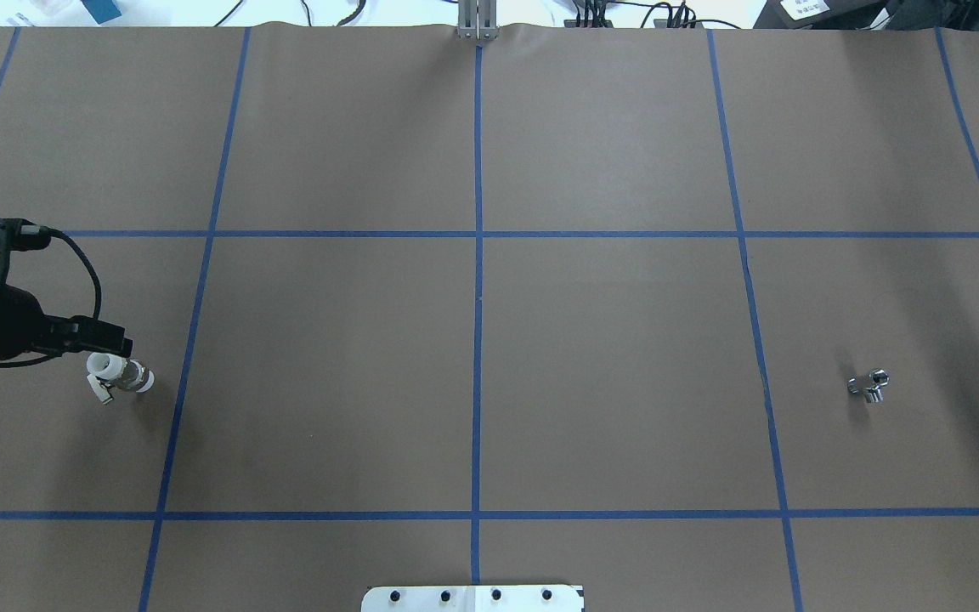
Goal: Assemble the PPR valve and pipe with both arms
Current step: 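Lower the left gripper over the white valve fitting, then close the left gripper on the white valve fitting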
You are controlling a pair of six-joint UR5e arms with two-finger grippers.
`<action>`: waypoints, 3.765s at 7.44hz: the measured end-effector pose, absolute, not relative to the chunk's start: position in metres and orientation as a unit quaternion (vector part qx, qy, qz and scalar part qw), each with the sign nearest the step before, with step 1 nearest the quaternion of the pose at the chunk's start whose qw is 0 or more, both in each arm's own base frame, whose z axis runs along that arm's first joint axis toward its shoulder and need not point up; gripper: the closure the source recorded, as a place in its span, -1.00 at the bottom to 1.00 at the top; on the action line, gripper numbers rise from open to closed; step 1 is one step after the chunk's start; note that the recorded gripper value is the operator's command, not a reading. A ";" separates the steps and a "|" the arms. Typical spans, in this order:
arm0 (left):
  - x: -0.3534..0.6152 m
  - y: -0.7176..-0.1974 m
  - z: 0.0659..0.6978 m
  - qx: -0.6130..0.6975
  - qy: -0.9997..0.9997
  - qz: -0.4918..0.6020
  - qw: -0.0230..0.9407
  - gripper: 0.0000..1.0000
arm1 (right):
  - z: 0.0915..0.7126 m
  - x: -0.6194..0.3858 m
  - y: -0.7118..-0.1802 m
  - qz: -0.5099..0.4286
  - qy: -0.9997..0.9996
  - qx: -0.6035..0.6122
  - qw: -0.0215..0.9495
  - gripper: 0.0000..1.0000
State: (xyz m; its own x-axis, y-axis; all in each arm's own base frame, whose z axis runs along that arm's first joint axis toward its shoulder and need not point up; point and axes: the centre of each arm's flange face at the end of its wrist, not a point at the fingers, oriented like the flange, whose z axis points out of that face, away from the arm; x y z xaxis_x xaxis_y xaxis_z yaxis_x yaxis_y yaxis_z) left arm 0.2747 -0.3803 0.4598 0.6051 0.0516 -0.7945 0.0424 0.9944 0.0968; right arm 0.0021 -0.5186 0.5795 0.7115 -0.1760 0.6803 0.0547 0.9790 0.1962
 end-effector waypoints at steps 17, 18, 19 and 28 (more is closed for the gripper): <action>0.318 -0.369 0.480 0.031 0.397 0.058 0.916 -0.74 | 0.580 0.001 -0.518 -0.062 -0.376 0.078 0.921 -0.99; 0.318 -0.369 0.478 0.031 0.398 0.059 0.915 -0.73 | 0.581 0.001 -0.518 -0.062 -0.376 0.078 0.921 -1.00; 0.318 -0.369 0.477 0.031 0.399 0.060 0.914 -0.62 | 0.581 0.001 -0.518 -0.062 -0.376 0.078 0.921 -1.00; 0.311 -0.375 0.480 0.032 0.394 0.052 0.917 -0.41 | 0.582 0.001 -0.518 -0.062 -0.376 0.077 0.921 -1.00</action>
State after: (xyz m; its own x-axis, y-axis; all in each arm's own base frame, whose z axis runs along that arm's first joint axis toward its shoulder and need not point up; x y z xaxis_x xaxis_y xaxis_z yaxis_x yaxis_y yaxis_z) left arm 0.3106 -0.3755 0.4799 0.6847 0.1201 -0.7189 -0.0696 0.9926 0.0995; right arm 0.0007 -0.5183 0.5817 0.7095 -0.1726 0.6832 0.0562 0.9803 0.1892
